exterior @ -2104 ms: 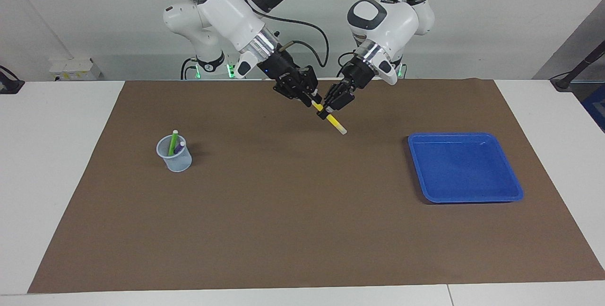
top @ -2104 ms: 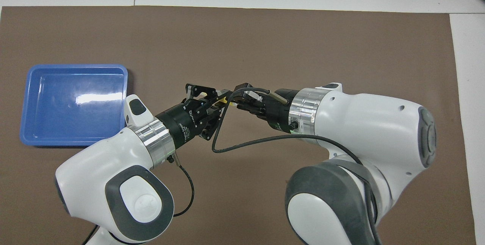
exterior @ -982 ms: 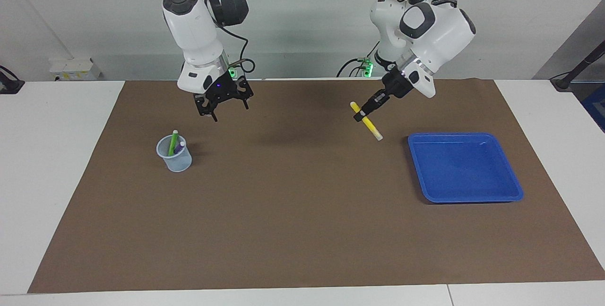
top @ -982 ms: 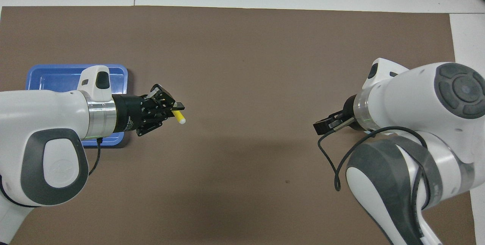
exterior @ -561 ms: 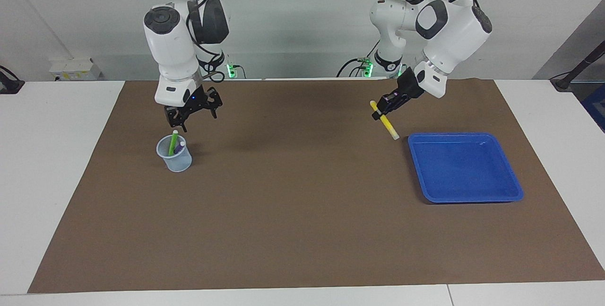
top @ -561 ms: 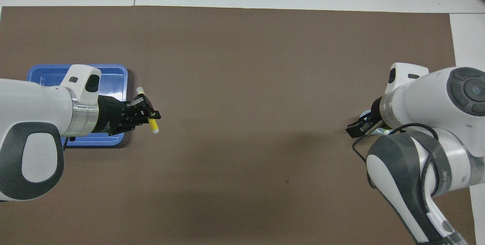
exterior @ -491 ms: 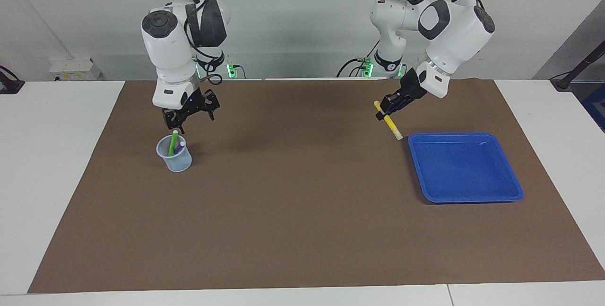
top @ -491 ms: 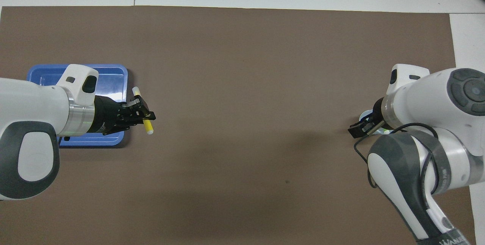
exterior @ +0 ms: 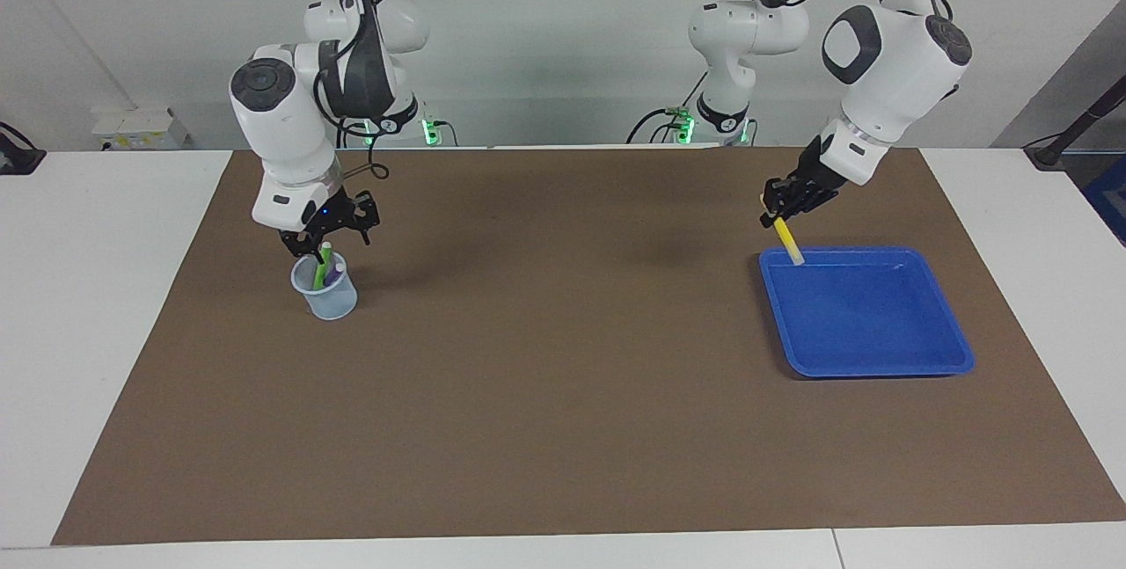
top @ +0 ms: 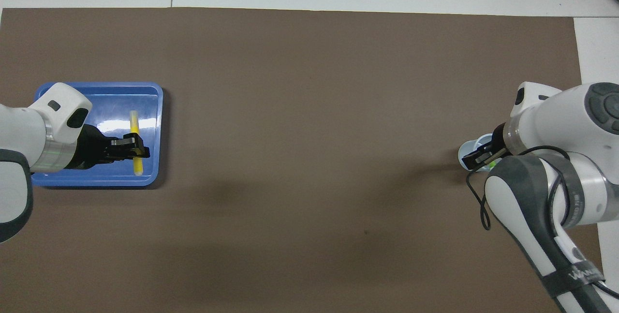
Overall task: Right arm passes pens to left for tray arrangement
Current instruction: 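Lay the yellow pen in the blue tray with the left gripper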
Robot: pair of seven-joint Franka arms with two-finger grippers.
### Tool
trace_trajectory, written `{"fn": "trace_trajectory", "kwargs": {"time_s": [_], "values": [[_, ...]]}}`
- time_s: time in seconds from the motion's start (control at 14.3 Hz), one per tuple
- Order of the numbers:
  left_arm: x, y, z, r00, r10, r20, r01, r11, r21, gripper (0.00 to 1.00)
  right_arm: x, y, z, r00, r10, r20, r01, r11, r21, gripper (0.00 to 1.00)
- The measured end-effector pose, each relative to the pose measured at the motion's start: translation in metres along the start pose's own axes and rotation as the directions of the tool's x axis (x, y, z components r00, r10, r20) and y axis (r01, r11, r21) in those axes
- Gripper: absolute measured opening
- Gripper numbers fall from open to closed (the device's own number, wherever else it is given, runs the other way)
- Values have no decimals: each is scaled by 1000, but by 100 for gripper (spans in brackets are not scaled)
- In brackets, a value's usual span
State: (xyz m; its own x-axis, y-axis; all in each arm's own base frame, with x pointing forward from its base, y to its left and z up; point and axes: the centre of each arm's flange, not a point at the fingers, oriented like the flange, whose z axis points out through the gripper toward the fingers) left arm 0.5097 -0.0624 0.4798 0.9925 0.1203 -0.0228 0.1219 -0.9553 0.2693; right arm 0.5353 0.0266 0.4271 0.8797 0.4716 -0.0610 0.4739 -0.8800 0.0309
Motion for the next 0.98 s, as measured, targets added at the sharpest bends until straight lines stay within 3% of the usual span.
{"fn": "trace_trajectory", "kwargs": {"time_s": [0.42, 0.49, 0.56, 0.7, 0.98], "values": [[15, -40, 21, 989, 139, 43, -143, 985, 92, 19, 3, 10, 40, 1000, 14, 12, -14, 1000, 14, 70], [19, -48, 26, 989, 144, 46, -148, 984, 100, 19, 3, 10, 43, 1000, 14, 14, -14, 1000, 16, 61], [23, -54, 30, 988, 148, 47, -152, 983, 105, 19, 4, 10, 43, 1000, 14, 14, -14, 1000, 16, 61], [30, -62, 39, 988, 149, 38, -153, 982, 111, 19, 4, 10, 43, 1000, 14, 14, -14, 1000, 16, 50], [41, -69, 56, 989, 144, 21, -146, 982, 118, 19, 4, 10, 43, 1000, 14, 13, -14, 1000, 15, 51]]}}
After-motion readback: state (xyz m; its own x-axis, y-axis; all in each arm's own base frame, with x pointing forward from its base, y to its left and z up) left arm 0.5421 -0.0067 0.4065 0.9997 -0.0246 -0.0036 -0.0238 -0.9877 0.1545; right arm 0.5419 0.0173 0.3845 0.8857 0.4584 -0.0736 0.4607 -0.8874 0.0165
